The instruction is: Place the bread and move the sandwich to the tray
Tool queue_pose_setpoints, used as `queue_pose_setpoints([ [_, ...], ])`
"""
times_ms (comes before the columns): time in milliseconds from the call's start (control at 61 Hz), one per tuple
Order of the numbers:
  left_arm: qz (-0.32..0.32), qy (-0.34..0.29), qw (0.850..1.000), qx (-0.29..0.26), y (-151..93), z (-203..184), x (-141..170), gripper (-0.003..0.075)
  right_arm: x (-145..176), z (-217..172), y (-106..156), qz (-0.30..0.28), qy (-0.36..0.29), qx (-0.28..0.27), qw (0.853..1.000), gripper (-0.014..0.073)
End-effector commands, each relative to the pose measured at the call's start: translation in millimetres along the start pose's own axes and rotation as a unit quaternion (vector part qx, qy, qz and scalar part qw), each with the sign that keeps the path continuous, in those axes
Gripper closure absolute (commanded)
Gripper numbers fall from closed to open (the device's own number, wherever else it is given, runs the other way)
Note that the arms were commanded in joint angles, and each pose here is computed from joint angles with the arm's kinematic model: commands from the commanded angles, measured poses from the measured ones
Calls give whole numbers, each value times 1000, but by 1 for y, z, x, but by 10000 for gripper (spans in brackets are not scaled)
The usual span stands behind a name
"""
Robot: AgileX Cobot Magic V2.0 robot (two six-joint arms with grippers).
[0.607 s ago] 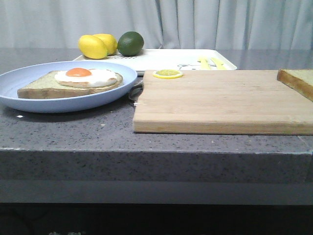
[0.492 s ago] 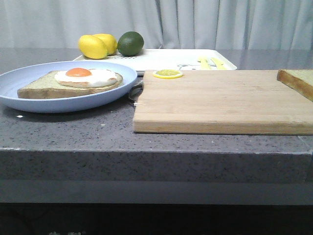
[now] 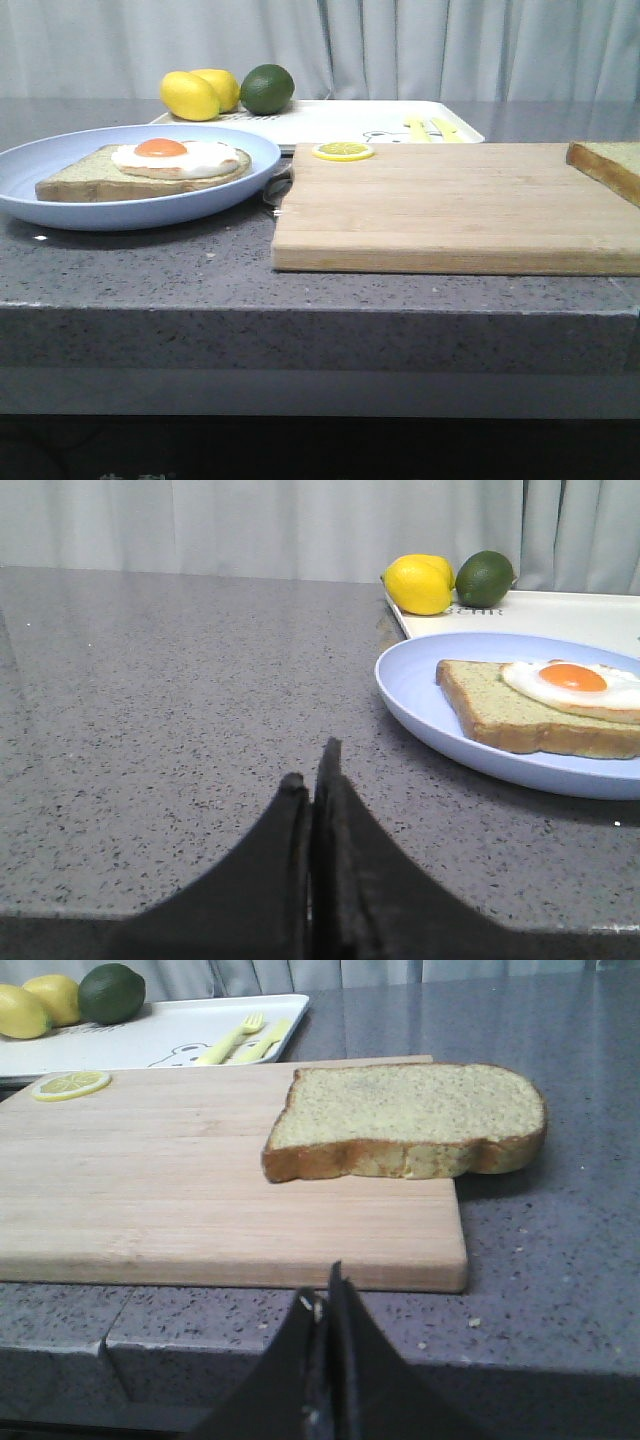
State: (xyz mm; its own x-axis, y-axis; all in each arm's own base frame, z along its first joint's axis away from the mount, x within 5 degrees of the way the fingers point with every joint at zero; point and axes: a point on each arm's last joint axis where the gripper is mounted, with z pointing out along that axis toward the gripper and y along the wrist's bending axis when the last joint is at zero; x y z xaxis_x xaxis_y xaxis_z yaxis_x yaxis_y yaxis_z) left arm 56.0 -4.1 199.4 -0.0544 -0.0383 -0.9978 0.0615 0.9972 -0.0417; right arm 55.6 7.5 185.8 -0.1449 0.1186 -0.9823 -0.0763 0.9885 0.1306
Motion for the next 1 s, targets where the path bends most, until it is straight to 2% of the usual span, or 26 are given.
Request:
queue_pose_setpoints([
  [0, -6, -54, 999, 2, 0, -2, -9, 741, -9, -2, -1, -4, -50, 9, 999, 652],
  [738, -6, -56, 998, 2, 0, -2, -9, 741, -9, -2, -1, -4, -50, 9, 999, 652],
  [984, -8, -80, 997, 1, 0, -3, -14, 741, -17, -3, -2, -4, -91, 16, 996, 652],
])
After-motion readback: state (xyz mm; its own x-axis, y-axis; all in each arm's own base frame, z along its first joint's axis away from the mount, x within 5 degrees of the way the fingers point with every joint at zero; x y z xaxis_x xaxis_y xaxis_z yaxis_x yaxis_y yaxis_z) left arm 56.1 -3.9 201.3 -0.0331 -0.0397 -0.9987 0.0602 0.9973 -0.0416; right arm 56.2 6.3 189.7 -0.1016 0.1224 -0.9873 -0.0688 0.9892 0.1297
